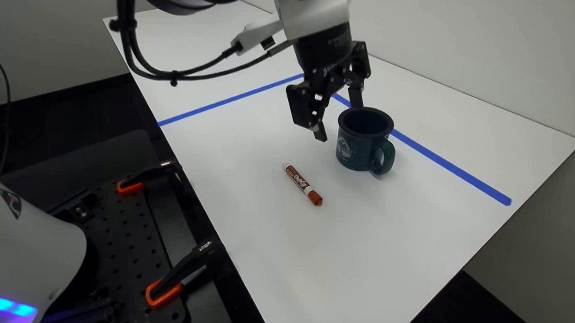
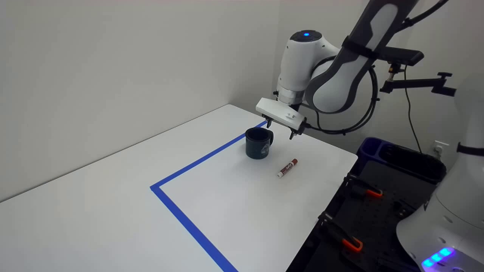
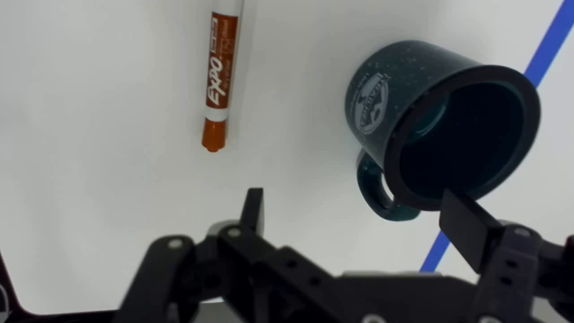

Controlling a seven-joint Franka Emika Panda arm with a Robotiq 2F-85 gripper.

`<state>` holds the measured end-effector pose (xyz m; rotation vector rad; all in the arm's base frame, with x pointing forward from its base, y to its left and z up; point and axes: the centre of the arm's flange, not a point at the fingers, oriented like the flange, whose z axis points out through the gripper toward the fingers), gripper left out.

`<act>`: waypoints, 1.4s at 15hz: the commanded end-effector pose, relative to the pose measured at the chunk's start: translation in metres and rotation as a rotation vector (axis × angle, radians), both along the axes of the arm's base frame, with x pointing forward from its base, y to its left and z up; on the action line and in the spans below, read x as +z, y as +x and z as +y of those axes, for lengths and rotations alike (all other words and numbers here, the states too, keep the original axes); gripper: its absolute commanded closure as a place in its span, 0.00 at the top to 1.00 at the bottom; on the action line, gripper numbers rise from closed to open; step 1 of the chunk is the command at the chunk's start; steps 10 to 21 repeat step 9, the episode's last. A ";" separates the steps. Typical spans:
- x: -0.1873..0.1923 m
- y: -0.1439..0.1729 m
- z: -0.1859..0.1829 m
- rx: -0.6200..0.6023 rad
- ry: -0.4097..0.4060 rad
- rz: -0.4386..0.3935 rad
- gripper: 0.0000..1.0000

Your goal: Remove the red marker from the mug.

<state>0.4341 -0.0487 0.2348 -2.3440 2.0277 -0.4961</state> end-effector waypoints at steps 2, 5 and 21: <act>0.065 -0.016 0.008 0.035 0.054 -0.019 1.00; 0.085 -0.014 0.010 0.052 0.094 -0.015 1.00; 0.105 -0.015 0.017 0.072 0.132 -0.016 1.00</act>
